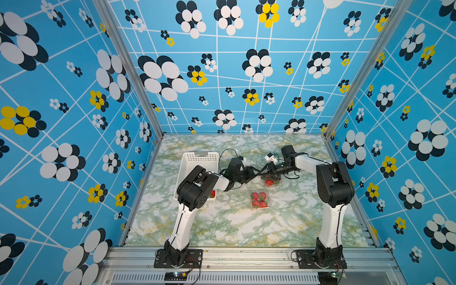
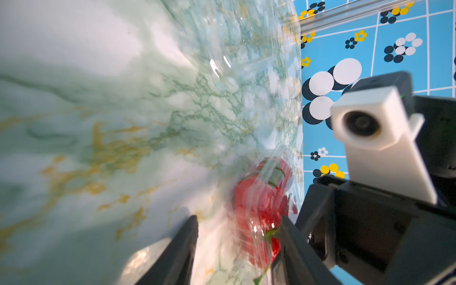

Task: Pack strawberries into containers
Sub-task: Close the packing box at the center of the board.

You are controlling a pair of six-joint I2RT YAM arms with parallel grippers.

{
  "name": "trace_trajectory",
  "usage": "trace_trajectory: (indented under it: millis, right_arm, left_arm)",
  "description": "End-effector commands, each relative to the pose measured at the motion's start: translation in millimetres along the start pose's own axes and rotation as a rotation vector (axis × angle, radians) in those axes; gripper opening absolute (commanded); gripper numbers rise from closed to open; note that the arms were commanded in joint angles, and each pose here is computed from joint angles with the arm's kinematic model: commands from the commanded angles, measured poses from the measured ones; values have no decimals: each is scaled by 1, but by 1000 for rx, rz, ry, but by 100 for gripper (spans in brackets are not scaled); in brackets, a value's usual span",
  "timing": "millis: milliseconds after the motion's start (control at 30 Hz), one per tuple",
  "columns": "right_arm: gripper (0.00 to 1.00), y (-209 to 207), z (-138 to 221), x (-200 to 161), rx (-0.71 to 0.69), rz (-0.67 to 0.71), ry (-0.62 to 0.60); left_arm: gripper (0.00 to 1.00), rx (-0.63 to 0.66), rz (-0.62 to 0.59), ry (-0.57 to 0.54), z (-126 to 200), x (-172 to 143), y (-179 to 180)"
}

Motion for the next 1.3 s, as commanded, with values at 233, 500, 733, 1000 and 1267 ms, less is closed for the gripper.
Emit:
trace_trajectory:
  millis: [233, 500, 733, 1000, 1267]
  right_arm:
    - [49, 17, 24, -5, 30, 61, -58]
    - [46, -5, 24, -20, -18, 20, -88]
    - [46, -7, 28, -25, -25, 20, -110]
    - [45, -16, 35, -24, -31, -4, -153]
    - [44, -21, 37, -26, -48, -6, -164]
  left_arm:
    - [55, -13, -14, 51, 12, -23, -14]
    - [56, -31, -33, 88, 9, -35, -28]
    - [55, -22, -36, 120, 7, -47, -31]
    - [54, -33, -49, 149, 1, -58, -39]
    - [53, -35, -59, 156, -5, -60, -47]
Point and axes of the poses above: each gripper's point midway between its finger pads, its own z axis back along the fingers, its own y axis along the line the jaws close on, x = y × z, the point moved 6 cm from there along z, back along the fingers, and after that the axes turned 14 degrees about -z, right-handed, at the moved point
